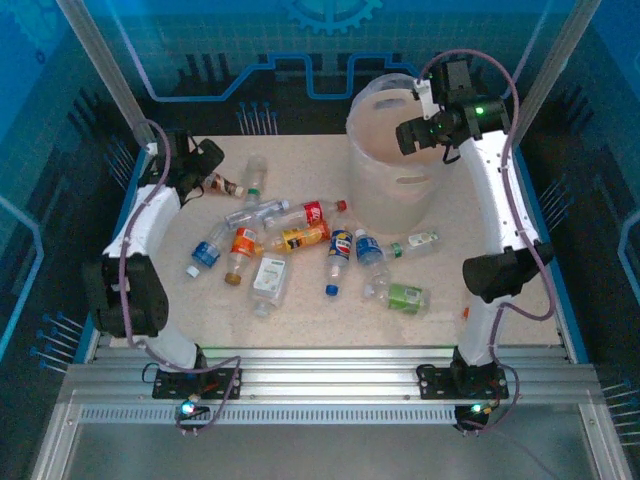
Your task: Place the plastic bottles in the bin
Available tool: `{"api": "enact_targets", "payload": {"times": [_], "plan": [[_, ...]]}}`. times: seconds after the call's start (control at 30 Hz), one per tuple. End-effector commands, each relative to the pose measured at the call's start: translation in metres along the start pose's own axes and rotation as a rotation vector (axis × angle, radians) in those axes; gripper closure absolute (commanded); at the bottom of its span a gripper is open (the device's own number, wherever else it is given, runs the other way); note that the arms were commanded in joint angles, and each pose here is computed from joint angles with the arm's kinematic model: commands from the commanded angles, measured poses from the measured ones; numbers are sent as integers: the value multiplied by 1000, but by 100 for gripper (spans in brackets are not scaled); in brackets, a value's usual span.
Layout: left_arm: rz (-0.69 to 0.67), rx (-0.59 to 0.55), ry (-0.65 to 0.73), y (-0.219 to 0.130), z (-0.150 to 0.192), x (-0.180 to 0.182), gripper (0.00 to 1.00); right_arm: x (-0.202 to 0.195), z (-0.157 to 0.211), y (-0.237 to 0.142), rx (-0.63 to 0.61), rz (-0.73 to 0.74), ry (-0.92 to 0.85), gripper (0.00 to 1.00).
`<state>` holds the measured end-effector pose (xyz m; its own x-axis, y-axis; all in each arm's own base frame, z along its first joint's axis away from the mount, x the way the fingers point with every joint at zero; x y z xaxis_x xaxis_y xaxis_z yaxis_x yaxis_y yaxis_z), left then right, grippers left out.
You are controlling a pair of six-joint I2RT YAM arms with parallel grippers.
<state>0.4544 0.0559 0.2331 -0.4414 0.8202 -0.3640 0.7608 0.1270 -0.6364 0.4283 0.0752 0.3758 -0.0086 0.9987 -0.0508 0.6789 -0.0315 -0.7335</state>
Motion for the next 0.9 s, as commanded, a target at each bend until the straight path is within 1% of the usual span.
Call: {"api": "enact_targets", "payload": {"times": [0.0, 0.1, 0.3, 0.57, 0.87], "plan": [[-9, 39, -77, 23, -8, 6, 1, -7, -12, -27, -108, 11, 61, 0], [-21, 79, -101, 50, -6, 12, 1, -10, -14, -41, -152, 9, 82, 0], [-47, 130, -146, 92, -4, 22, 1, -16, -13, -64, -219, 2, 106, 0], [-128, 177, -188, 121, 8, 39, 1, -21, -6, -80, -279, 1, 139, 0], [-177, 222, -222, 149, 21, 52, 1, -21, -2, -82, -285, -8, 151, 0]]}}
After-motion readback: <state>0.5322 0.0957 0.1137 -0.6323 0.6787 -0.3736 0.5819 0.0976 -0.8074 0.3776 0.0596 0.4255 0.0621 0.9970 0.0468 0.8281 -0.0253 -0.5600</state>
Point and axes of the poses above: each hand's point on the last joint's axis, 136 mm out from that joint toward the fingers, its own y axis out along the fingers, its own x axis along the line the jaws close on, z = x × y, the point moved 4 cm from there along -y, back along the fingers, and after that the axes turned 13 degrees about y, right-handed, at the moved point
